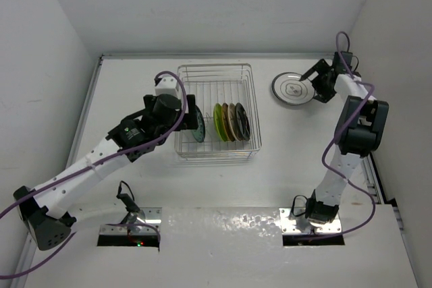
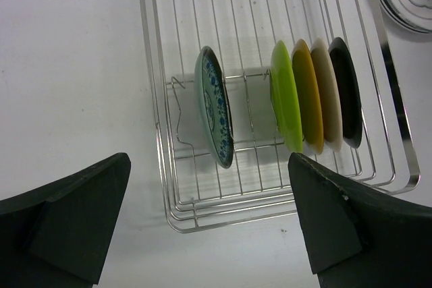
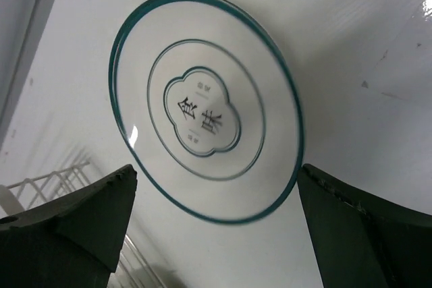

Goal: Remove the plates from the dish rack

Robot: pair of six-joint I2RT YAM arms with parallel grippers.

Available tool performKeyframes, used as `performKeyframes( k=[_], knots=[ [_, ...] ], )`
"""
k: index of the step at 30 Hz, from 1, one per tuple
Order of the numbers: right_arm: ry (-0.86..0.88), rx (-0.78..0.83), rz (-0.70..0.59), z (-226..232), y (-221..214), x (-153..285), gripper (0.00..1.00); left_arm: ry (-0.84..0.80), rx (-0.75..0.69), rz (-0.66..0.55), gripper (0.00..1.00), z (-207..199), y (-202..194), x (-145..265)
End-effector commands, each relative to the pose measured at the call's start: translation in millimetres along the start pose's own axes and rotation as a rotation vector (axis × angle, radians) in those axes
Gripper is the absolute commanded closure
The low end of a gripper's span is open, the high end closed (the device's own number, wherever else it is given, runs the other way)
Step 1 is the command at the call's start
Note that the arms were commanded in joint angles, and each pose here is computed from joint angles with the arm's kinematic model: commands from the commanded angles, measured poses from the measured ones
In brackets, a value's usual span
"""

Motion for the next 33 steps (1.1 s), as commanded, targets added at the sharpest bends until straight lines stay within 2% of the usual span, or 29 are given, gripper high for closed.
performKeyframes(
  k=[1, 3, 5, 8, 10, 11, 12, 13, 14, 15, 16, 17, 19, 20, 21, 22, 25, 27, 33],
  knots=[
    [-0.081, 0.123, 0.056, -1.1, -11.0, 13.2, 0.01, -0.041, 0.024, -0.011, 0.00, -8.9, 4.8, 1.3],
    [-0.081, 0.204, -0.001, 17.6, -10.3, 30.3, 0.01, -0.051, 0.027, 0.002, 0.00, -13.0, 3.4, -1.0],
    [-0.175, 0.310, -0.076, 20.5, -1.8, 42.9, 0.01, -0.052, 0.021, 0.022, 0.00, -16.3, -0.1, -5.2],
    [-0.148, 0.440, -0.058, 55.8, -12.7, 63.0, 0.01, -0.035, 0.020, 0.027, 0.00, -15.1, -0.2, -6.7],
    [-0.122, 0.561, -0.079, 75.0, -20.1, 91.9, 0.01, 0.018, 0.028, 0.002, 0.00, -6.7, 3.8, -6.9],
    [-0.083, 0.659, -0.069, 96.5, -51.2, 98.8, 0.01, 0.052, 0.030, 0.001, 0.00, -1.7, 4.5, -6.2],
    [-0.085, 0.724, -0.145, 106.9, -50.1, 127.6, 0.01, 0.107, 0.029, -0.024, 0.00, 6.4, 9.0, -6.5],
    [-0.044, 0.799, -0.150, 125.2, -76.7, 141.0, 0.01, 0.152, 0.013, -0.016, 0.00, 14.4, 7.1, -5.2],
    [-0.018, 0.840, -0.143, 124.3, -96.7, 144.6, 0.01, 0.182, 0.022, -0.026, 0.00, 17.1, 11.4, -4.8],
    [0.059, 0.849, -0.191, 136.4, -103.9, 172.5, 0.01, 0.224, 0.016, -0.046, 0.00, 23.5, 15.1, -4.0],
    [0.125, 0.892, -0.130, 135.0, -143.1, 172.9, 0.01, 0.247, 0.007, -0.047, 0.00, 27.8, 15.9, -2.7],
    [0.195, 0.894, -0.154, 144.8, -153.3, 181.2, 0.01, 0.266, 0.001, -0.051, 0.00, 31.3, 16.8, -2.5],
    [0.302, 0.903, -0.154, 154.0, -180.1, 205.6, 0.15, 0.301, -0.008, -0.053, 0.00, 38.9, 18.5, -1.3],
    [0.334, 0.897, -0.122, 150.8, -196.1, 204.2, 0.24, 0.313, -0.016, -0.048, 0.00, 43.2, 19.4, -1.1],
    [0.370, 0.894, -0.111, 152.4, -205.0, 208.2, 0.42, 0.322, -0.027, -0.042, 0.00, 45.9, 18.9, -0.5],
    [0.410, 0.909, -0.093, 152.7, -220.6, 214.1, 0.49, 0.327, -0.045, -0.029, 0.00, 48.4, 16.1, 0.0],
    [0.442, 0.923, -0.088, 158.0, -233.4, 218.7, 0.64, 0.321, -0.153, 0.019, 0.00, 55.5, 1.4, -2.4],
    [0.454, 0.920, -0.069, 158.5, -238.6, 215.2, 0.67, 0.363, -0.186, 0.031, 0.00, 66.3, -10.8, -5.7],
    [0.444, 0.934, 0.004, 160.8, -256.6, 190.2, 0.61, 0.404, -0.136, 0.031, 0.00, 85.4, -34.5, -14.8]
  ],
)
Point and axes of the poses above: each gripper's point midway between its finger pads, its own x axis back along the fingers, its own z axis along the line the jaws close on, y = z × x, the point moved 2 cm from there along x, back along the fingers, and after that the axes turned 5 degrees about x, right-handed, at the moved point
